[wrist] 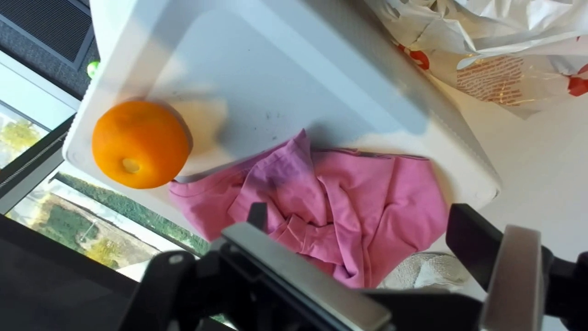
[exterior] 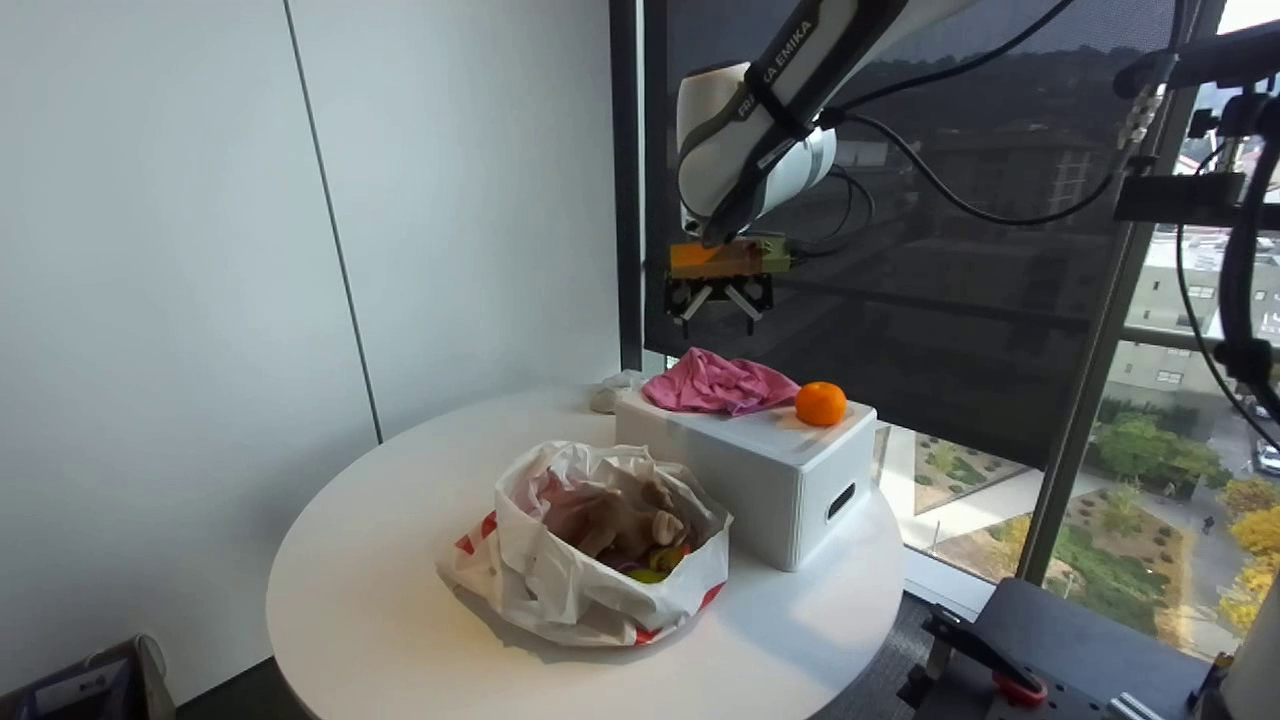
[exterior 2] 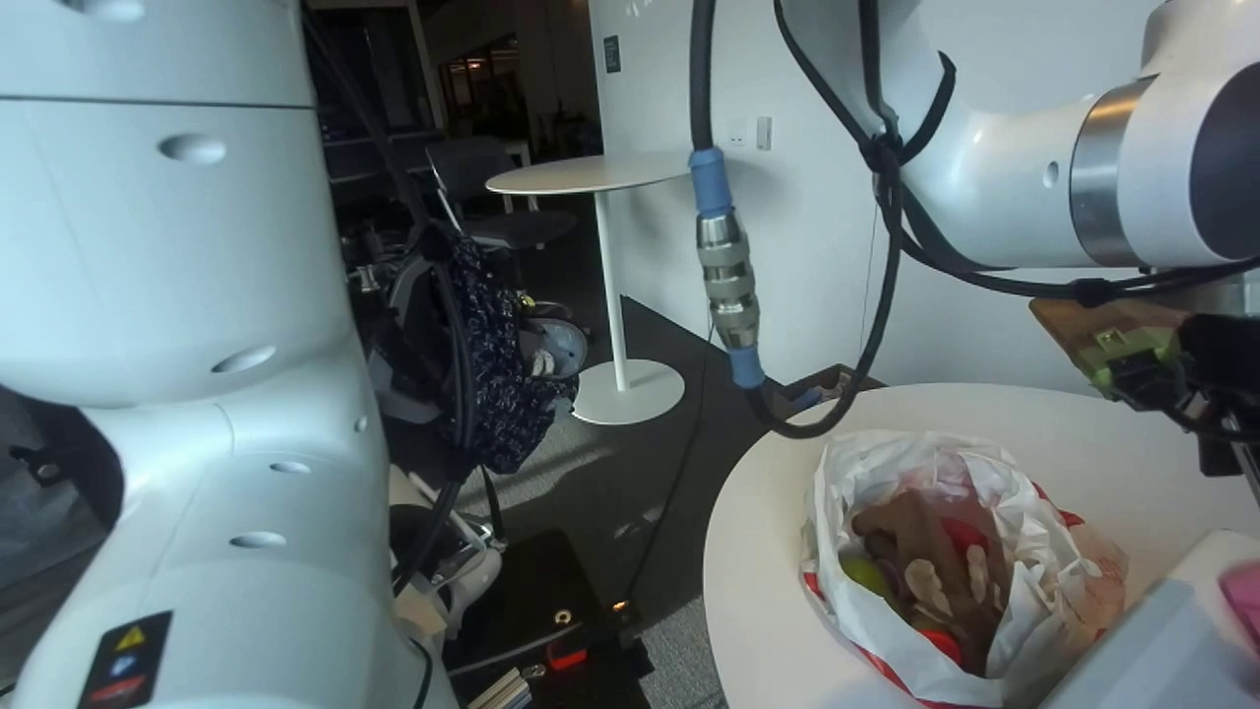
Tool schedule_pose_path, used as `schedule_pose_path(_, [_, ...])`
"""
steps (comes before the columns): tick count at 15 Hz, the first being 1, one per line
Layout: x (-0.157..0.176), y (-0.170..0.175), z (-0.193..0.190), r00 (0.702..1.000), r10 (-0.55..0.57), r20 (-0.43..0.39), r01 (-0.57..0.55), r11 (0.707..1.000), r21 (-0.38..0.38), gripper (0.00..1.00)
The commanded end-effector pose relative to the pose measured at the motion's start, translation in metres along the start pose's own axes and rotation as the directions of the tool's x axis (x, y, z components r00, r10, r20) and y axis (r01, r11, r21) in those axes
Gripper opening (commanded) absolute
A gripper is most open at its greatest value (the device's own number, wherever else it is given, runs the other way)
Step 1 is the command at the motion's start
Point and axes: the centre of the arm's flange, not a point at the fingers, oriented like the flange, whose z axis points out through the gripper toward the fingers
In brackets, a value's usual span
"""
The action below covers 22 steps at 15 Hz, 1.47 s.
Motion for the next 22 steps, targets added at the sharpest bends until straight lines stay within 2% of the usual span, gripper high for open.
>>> schedule_pose_path(1, [0.000,-0.001,0.000,1.000,-0.001,0.000,0.001,1.000,0.001,1.00])
schedule_pose_path(4, [0.019,-0.015,0.027,0.997,0.032,0.066,-0.027,0.997,-0.078,1.00])
schedule_pose_path(6, [0.033,-0.023,0.044,0.990,0.055,0.127,-0.044,0.995,-0.085,1.00])
schedule_pose_path(9, [0.057,-0.037,0.070,0.983,0.095,0.158,-0.079,0.992,-0.103,1.00])
schedule_pose_path(14, [0.092,-0.035,0.119,0.969,0.203,0.142,-0.181,0.971,-0.157,1.00])
schedule_pose_path(18, [0.104,-0.033,0.152,0.960,0.263,0.102,-0.249,0.960,-0.125,1.00])
schedule_pose_path(22, [0.106,-0.026,0.172,0.962,0.264,0.075,-0.255,0.961,-0.112,1.00])
